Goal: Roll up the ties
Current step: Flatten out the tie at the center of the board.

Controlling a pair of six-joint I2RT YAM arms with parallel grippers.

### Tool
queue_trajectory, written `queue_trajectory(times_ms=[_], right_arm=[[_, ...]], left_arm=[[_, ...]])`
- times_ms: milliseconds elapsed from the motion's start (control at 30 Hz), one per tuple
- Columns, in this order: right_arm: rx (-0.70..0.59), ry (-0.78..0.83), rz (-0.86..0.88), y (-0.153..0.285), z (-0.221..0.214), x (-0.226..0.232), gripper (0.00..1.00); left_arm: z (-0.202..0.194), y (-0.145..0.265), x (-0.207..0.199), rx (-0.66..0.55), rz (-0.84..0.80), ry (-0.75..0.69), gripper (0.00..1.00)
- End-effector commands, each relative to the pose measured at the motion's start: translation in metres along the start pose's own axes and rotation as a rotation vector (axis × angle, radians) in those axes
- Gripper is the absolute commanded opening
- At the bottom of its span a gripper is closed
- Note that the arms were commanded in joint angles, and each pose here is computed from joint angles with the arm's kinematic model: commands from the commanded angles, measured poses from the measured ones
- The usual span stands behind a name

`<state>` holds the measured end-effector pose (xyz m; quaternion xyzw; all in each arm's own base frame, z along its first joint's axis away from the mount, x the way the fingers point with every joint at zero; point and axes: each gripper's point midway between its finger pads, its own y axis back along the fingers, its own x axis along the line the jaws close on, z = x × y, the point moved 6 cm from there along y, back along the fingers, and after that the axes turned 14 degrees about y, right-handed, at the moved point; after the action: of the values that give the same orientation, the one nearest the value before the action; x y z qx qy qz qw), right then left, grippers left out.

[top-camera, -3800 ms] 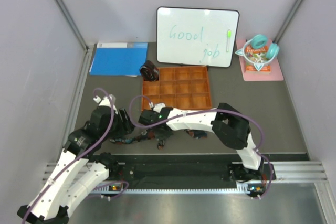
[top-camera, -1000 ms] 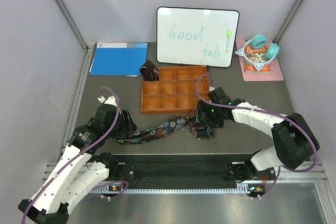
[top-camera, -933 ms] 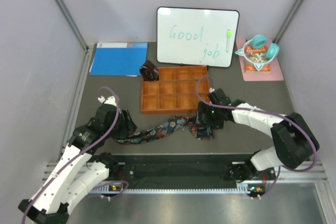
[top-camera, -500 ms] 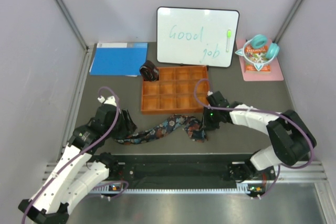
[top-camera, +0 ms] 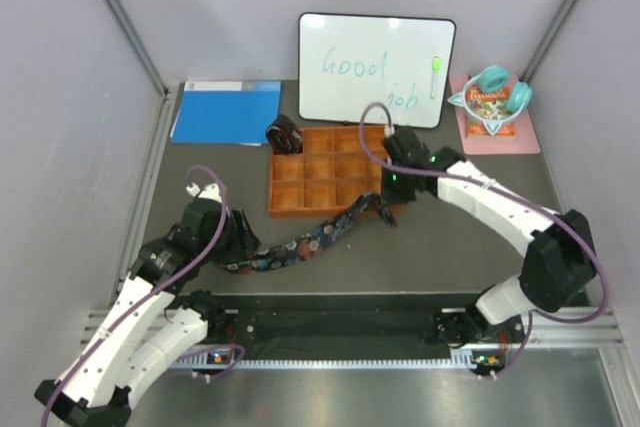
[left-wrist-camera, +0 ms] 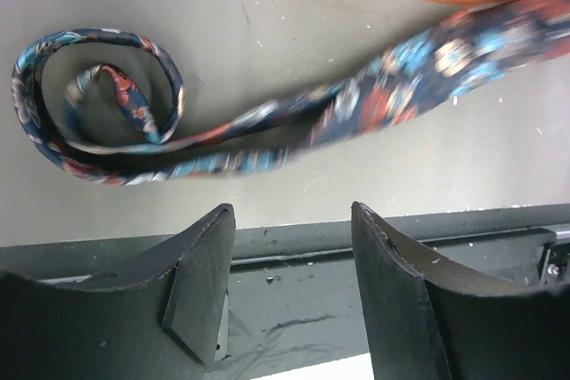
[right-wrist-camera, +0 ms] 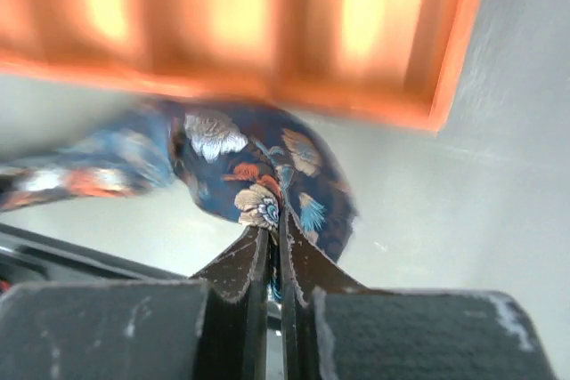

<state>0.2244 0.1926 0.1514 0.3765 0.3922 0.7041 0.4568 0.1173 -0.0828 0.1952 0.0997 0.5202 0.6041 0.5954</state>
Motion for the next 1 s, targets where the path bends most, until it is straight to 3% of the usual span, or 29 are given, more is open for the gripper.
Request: queue_trajectory(times_ms=[0,167,233,267,367,467,733,833,967], right_arm=[[-0.297,0.176,-0.112,0.117,0.082,0.010,0.00],[-0.583,0.308,-0.085,0.230,0.129,0.040,0.00],[-0.598,0.341,-0.084,0.246,0.133,0.045,0.00],[-0.672,0.355,-0.061,0.272,0.136,0.054,0.00],[-0.745,0.406,-0.050,0.296,0.134,0.070,0.00],[-0.803,0.447,-0.045,0.309,0.130,0.082,0.00],[-0.996,0.565,-0.115,0.342,0.118,0.127,0.00],[-0.983,0.580,-0.351,0.329,0.129,0.128,0.00],[-0.873,0.653,-0.596,0.287,0.142,0.143,0.00]], left_arm=[[0.010,0.014,-0.017,-0.028,-0.085,0.026,0.60],[0.021,0.035,-0.035,-0.059,-0.173,0.024,0.60],[0.024,0.045,-0.049,-0.049,-0.260,0.000,0.60],[0.018,0.049,-0.057,0.007,-0.328,-0.022,0.60],[0.013,0.052,-0.072,0.079,-0.440,-0.051,0.60],[0.011,0.044,-0.076,0.105,-0.460,-0.051,0.61],[0.035,0.047,-0.114,0.024,-0.577,-0.044,0.62],[0.044,0.048,-0.137,-0.012,-0.673,-0.076,0.64],[0.037,0.048,-0.167,-0.050,-0.728,-0.134,0.65]])
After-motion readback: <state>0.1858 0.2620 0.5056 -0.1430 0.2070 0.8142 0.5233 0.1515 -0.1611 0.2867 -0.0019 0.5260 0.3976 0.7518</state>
